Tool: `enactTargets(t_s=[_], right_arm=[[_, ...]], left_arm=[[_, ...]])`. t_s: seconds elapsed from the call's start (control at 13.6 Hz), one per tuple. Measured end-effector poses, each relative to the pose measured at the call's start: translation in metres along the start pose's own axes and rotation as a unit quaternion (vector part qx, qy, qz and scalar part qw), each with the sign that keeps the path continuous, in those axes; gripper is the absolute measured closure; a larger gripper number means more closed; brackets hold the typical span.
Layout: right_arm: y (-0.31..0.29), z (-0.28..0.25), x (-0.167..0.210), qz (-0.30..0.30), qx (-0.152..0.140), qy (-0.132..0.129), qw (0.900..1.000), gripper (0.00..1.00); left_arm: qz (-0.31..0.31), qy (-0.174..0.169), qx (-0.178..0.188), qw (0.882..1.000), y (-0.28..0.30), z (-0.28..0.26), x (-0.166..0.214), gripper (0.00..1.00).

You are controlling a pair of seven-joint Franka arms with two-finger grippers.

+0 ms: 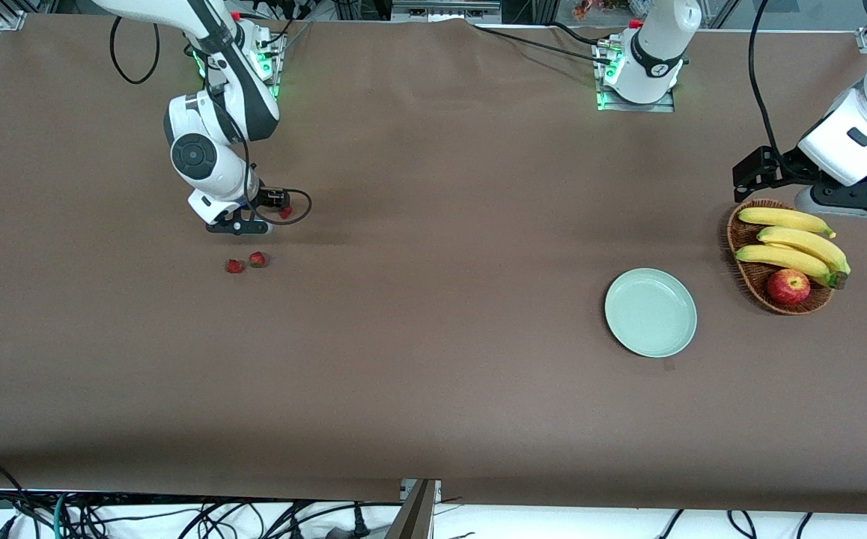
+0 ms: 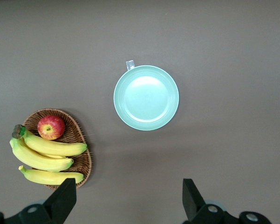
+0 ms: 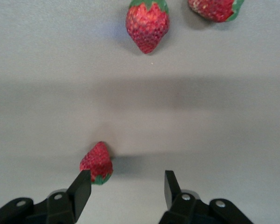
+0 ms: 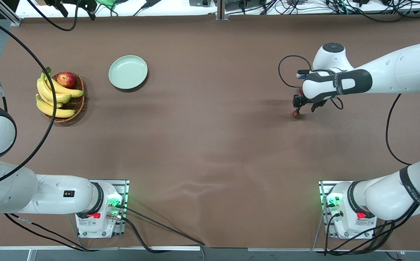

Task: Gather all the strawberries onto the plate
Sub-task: 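Lower the right gripper and close it on one strawberry, then carry the strawberry toward the green plate and release it beside it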

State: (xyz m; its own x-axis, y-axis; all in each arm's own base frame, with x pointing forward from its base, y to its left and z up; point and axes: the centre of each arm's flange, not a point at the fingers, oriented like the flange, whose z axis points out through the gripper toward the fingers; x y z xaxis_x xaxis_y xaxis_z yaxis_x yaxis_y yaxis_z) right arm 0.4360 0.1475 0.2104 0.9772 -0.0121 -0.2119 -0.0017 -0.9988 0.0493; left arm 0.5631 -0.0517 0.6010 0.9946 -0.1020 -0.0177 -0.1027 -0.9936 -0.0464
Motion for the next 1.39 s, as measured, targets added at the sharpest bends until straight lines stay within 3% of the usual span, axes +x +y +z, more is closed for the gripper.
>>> enactTargets(t_s=[0.37, 0.95, 1.17, 1.39], right_arm=[[-0.004, -0.006, 0.000, 0.012, 0.013, 0.002, 1.000, 0.28], [-0.018, 0.032, 0.003, 0.015, 0.018, 0.009, 1.000, 0.32], [-0.019, 0.033, 0.002, 0.016, 0.018, 0.009, 1.000, 0.65], [-0.029, 0.029, 0.001, 0.024, 0.023, 0.014, 0.999, 0.67]], left_arm=[[0.000, 0.000, 0.000, 1.000, 0.000, 0.000, 0.000, 0.00], [0.000, 0.000, 0.000, 1.000, 0.000, 0.000, 0.000, 0.00], [0.001, 0.000, 0.000, 1.000, 0.001, 0.000, 0.000, 0.00], [0.003, -0.002, 0.000, 1.000, 0.003, 0.000, 0.000, 0.00]])
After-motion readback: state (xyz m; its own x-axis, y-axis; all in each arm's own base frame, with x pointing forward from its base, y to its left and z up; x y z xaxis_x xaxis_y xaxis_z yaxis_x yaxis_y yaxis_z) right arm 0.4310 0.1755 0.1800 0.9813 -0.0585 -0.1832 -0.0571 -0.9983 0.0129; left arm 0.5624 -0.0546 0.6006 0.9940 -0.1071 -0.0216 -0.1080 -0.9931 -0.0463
